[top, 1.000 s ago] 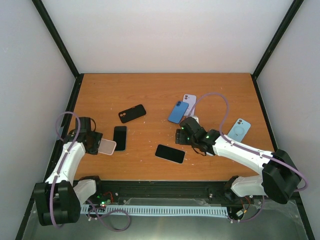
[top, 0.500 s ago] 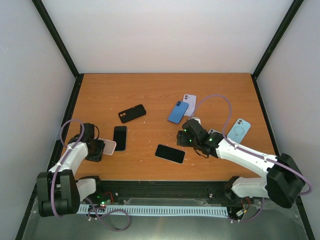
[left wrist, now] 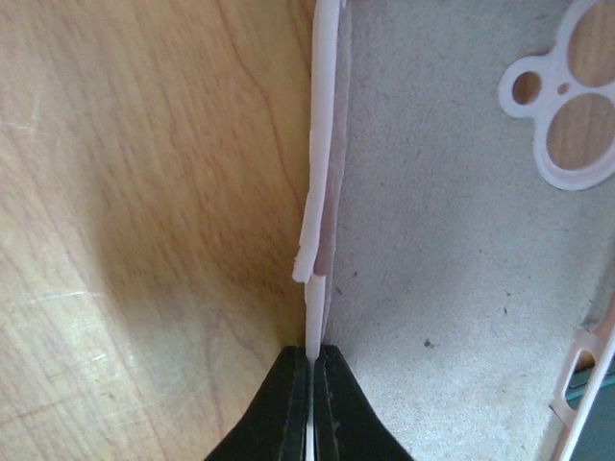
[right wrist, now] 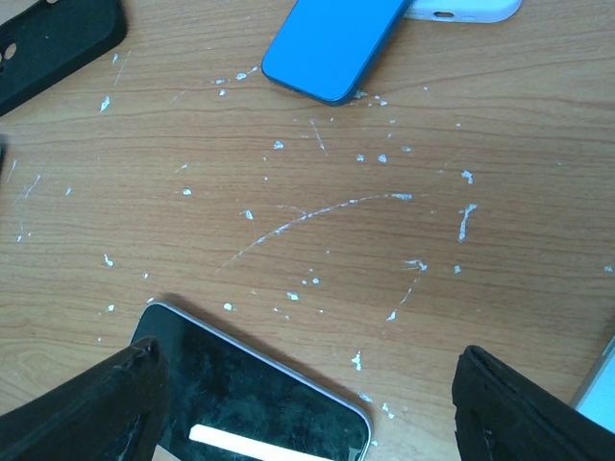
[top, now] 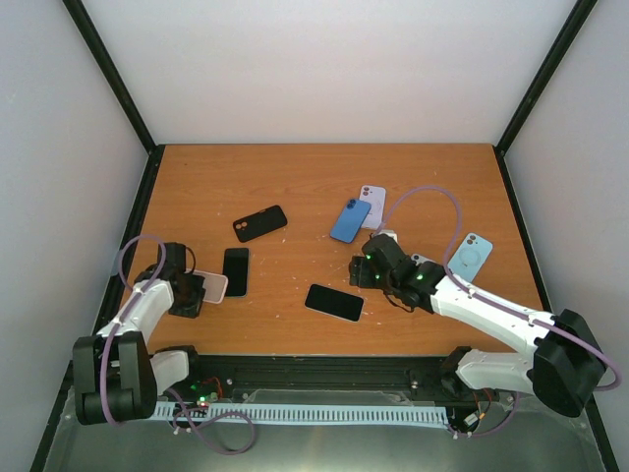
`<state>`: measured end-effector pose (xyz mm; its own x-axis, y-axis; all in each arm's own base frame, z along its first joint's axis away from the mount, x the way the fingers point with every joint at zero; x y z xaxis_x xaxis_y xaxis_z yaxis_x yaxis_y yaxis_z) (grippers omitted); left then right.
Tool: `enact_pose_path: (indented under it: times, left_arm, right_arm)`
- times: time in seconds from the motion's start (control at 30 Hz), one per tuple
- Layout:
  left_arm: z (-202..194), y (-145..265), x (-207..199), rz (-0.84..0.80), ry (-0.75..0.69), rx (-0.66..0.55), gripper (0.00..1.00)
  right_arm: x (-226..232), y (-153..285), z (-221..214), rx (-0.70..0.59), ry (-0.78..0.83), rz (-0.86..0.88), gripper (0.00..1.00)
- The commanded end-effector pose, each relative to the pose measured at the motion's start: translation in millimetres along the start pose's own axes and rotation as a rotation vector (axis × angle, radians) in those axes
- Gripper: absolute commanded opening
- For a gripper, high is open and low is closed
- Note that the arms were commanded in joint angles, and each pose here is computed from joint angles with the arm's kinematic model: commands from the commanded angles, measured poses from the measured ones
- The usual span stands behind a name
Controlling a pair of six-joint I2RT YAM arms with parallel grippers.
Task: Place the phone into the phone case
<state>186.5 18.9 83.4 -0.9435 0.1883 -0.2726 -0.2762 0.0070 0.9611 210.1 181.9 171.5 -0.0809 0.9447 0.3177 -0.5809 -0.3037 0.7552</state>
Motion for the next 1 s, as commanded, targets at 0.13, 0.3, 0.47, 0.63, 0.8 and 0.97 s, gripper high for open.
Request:
enact_pose_path:
  times: [0.13, 0.3, 0.47, 0.63, 0.8, 0.97]
  left_arm:
    - [11, 39, -31, -0.164, -0.158, -0.089, 0.00]
    - [-2, 67, -71, -0.362, -0.475, -0.121, 0.00]
    - [-52, 78, -106, -0.526, -0.818, -0.042, 0.00]
    - [-97, 80, -120, -0.667, -1.070, 0.086, 0.00]
    - [-128, 64, -120, -0.633, -1.229, 0.177, 0.00]
    - [-154, 39, -111, -0.478, -1.342, 0.221, 0.00]
  right_arm:
    - [-5, 4, -5, 0.025, -0.029, -0.010, 0.80]
    - [-19, 9, -7, -0.007, -0.053, -0.084, 0.79]
    - [-26, 17, -7, -0.016, -0.089, -0.128, 0.79]
    - [-29, 27, -7, -0.039, -0.119, -0.109, 0.79]
    - [-30, 36, -4, -0.069, -0.131, -0.094, 0.78]
    - [-29, 41, -1, -0.083, -0.138, -0.073, 0.79]
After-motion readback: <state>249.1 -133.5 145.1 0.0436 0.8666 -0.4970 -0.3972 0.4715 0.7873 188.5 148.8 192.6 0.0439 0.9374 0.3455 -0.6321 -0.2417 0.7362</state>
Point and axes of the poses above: each gripper's point midway between its finger pads, its own y axis back along the fingers, its own x axis along the line the jaws close on, z = x × y, the point moved 7 cm from there along y, back along the fingers, and after that the axes turned 2 degrees about -y, right-handed, at the moved point
